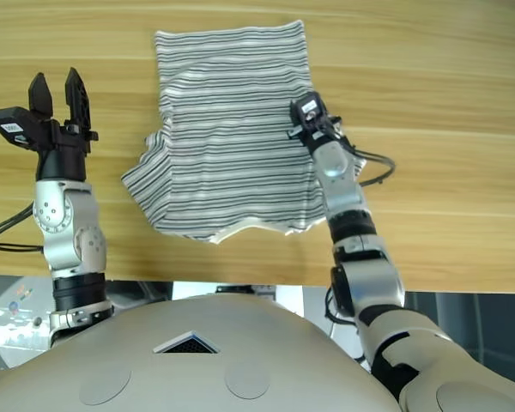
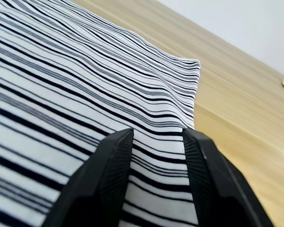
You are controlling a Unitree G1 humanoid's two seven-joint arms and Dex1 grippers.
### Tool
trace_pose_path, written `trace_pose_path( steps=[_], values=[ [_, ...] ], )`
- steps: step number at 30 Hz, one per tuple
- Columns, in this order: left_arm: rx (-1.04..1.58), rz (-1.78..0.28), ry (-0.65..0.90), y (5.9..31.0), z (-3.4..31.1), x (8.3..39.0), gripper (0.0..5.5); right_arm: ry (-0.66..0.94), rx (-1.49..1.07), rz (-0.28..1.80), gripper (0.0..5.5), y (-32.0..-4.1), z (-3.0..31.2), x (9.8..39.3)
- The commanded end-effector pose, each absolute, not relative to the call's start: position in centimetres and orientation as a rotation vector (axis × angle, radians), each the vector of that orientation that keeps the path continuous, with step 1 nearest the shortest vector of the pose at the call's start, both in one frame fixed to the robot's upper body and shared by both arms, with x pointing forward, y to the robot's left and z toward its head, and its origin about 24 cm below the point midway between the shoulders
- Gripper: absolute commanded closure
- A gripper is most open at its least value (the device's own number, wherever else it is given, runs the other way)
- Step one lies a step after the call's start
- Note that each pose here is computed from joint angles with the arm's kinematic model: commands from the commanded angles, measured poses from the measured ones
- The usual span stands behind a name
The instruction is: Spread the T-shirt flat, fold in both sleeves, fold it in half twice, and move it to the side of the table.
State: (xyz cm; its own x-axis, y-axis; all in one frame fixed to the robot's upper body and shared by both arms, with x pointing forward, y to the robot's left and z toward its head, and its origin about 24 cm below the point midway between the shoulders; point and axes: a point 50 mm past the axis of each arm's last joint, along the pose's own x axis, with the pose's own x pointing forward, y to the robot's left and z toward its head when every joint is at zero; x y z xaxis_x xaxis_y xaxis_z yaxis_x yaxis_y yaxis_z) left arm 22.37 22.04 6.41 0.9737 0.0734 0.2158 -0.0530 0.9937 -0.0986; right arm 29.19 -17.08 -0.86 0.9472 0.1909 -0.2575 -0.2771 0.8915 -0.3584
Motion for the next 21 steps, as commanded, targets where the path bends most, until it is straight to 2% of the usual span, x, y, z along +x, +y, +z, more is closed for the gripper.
trace_pose_path(
  steps=[1, 5, 8, 11, 13, 15, 18, 21],
  values=[
    [-0.060, 0.089, -0.188, 23.1, 5.7, 22.2, 2.62, 0.308, -0.375, 0.226, 3.61, -17.9, -2.1, 27.6],
    [-0.064, 0.095, -0.172, 23.2, 5.2, 22.1, 2.62, 0.311, -0.368, 0.213, 3.61, -18.1, -1.9, 27.4],
    [-0.066, 0.086, -0.166, 22.9, 4.9, 22.2, 2.62, 0.215, -0.341, 0.233, 3.61, -17.6, -0.6, 27.7],
    [0.032, 0.065, -0.173, 23.6, 4.7, 21.9, 2.62, -0.142, -0.180, 0.159, 3.61, -17.5, 4.9, 28.1],
    [0.189, 0.045, -0.181, 25.1, 5.0, 21.3, 2.62, -0.388, -0.080, 0.084, 3.61, -18.4, 9.2, 27.1],
    [0.332, 0.055, -0.177, 27.1, 5.4, 20.5, 2.62, -0.543, -0.039, 0.057, 3.61, -19.0, 12.0, 25.8],
    [0.685, -0.098, -0.090, 29.0, 5.9, 18.7, 2.62, -0.688, -0.037, 0.052, 3.61, -20.4, 15.5, 23.7],
    [0.937, -0.336, 0.089, 29.6, 4.5, 16.8, 2.62, -0.710, -0.135, 0.020, 3.61, -22.1, 17.3, 23.0]
  ],
)
